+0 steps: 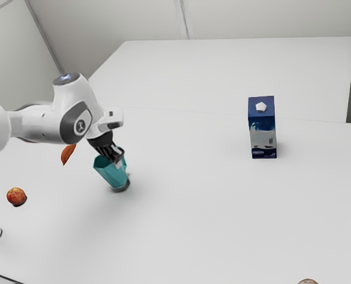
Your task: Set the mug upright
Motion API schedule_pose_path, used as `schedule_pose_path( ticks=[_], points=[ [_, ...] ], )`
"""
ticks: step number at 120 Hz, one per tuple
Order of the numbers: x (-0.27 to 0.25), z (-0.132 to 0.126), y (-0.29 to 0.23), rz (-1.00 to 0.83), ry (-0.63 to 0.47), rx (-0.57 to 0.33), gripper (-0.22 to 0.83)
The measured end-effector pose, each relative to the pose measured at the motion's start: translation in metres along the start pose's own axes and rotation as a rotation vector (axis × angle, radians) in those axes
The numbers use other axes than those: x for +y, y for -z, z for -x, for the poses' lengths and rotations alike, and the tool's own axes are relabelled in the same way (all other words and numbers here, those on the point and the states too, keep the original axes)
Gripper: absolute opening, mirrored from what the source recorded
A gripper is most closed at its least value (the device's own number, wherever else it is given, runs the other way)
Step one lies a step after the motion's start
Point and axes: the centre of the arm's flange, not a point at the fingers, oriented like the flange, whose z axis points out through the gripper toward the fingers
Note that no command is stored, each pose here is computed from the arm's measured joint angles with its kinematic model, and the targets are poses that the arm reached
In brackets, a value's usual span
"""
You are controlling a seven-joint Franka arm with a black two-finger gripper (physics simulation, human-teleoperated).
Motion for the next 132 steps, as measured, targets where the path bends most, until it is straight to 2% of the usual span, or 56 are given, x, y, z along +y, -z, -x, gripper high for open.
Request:
schedule_pose_path(
  ticks=[27, 50, 69, 85, 106, 118, 132],
  points=[
    [0.011, 0.003, -0.018, -0.004, 0.032, -0.002, -0.15],
    [0.011, 0.002, -0.018, -0.003, 0.063, 0.015, 0.26],
    [0.008, -0.002, -0.005, -0.012, 0.083, 0.039, 0.45],
    [0.016, -0.025, 0.032, -0.021, 0.068, 0.084, 0.53],
    [0.011, -0.067, 0.111, -0.008, 0.072, 0.130, 0.58],
    [0.000, -0.093, 0.147, 0.013, 0.081, 0.127, 0.59],
    [-0.021, -0.117, 0.165, 0.034, 0.101, 0.092, 0.60]
  ],
)
